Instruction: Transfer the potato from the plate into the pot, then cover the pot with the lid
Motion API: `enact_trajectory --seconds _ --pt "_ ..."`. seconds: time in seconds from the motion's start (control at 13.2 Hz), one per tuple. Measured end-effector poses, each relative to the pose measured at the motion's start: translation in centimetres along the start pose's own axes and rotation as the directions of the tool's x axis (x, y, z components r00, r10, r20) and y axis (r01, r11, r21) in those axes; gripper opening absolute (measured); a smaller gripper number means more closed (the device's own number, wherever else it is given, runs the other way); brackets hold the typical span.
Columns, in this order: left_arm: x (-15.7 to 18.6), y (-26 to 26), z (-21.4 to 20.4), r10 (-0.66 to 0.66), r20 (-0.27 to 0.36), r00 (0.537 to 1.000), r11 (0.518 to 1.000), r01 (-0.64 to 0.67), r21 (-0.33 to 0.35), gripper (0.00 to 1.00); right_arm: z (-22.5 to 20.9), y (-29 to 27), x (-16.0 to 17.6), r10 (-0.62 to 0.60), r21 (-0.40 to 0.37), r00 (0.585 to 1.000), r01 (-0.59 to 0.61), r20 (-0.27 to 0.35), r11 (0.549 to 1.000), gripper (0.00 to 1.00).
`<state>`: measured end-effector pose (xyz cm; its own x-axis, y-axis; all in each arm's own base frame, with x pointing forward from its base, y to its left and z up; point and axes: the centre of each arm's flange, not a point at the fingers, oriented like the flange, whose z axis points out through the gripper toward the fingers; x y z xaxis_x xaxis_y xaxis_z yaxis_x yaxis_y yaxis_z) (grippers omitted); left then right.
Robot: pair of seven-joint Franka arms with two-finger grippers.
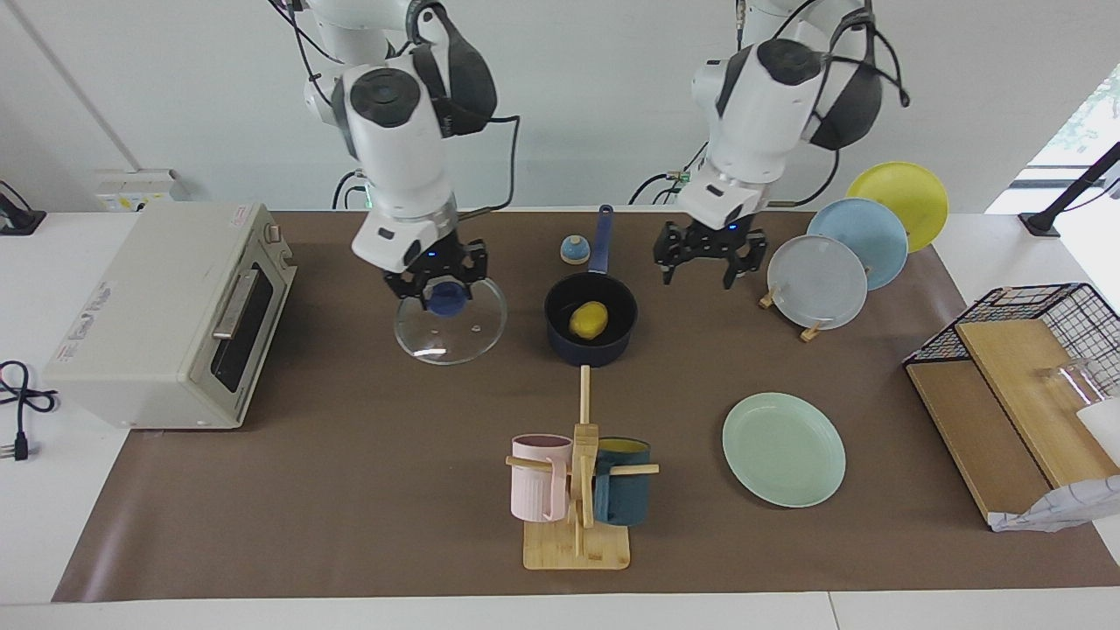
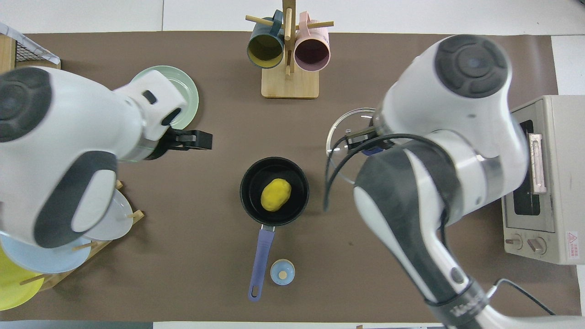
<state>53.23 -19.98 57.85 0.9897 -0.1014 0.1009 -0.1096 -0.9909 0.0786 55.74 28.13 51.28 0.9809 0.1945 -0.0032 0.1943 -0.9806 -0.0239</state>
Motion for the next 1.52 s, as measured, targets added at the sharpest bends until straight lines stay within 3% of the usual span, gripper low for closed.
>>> enact_trajectory --seconds 0.15,0.3,0.53,1.06,1.29,1.52 --pt "0.9 -7.3 -3.2 0.007 0.026 1.000 1.000 -0.008 0.013 1.00 1.9 -7.2 -0.2 0.008 0.005 1.000 -0.008 -0.005 1.000 0.66" --pt "0.7 -12.8 -3.4 0.024 0.079 0.997 1.000 -0.025 0.013 1.00 4.5 -12.7 0.2 0.025 -0.005 1.000 -0.025 0.007 1.000 0.66" --pt "-0.2 -15.3 -2.6 0.030 0.157 0.987 0.999 -0.033 0.022 1.00 7.1 -18.5 -0.8 0.027 -0.056 1.000 -0.027 -0.004 0.998 0.66" --pt "-0.3 -15.0 -2.8 0.041 0.172 0.984 0.998 -0.047 0.031 1.00 7.8 -16.9 -1.4 0.068 -0.077 0.998 -0.067 0.010 0.995 0.66" --pt "-0.7 -16.1 -4.4 0.023 0.147 0.989 0.999 -0.029 0.037 1.00 9.2 -16.9 -2.1 0.094 -0.044 0.995 -0.095 -0.035 0.994 0.66" --pt "-1.3 -16.1 -5.3 0.025 0.143 0.989 0.999 -0.030 0.039 1.00 10.2 -16.8 -3.0 0.099 -0.039 0.994 -0.101 -0.039 0.994 0.66"
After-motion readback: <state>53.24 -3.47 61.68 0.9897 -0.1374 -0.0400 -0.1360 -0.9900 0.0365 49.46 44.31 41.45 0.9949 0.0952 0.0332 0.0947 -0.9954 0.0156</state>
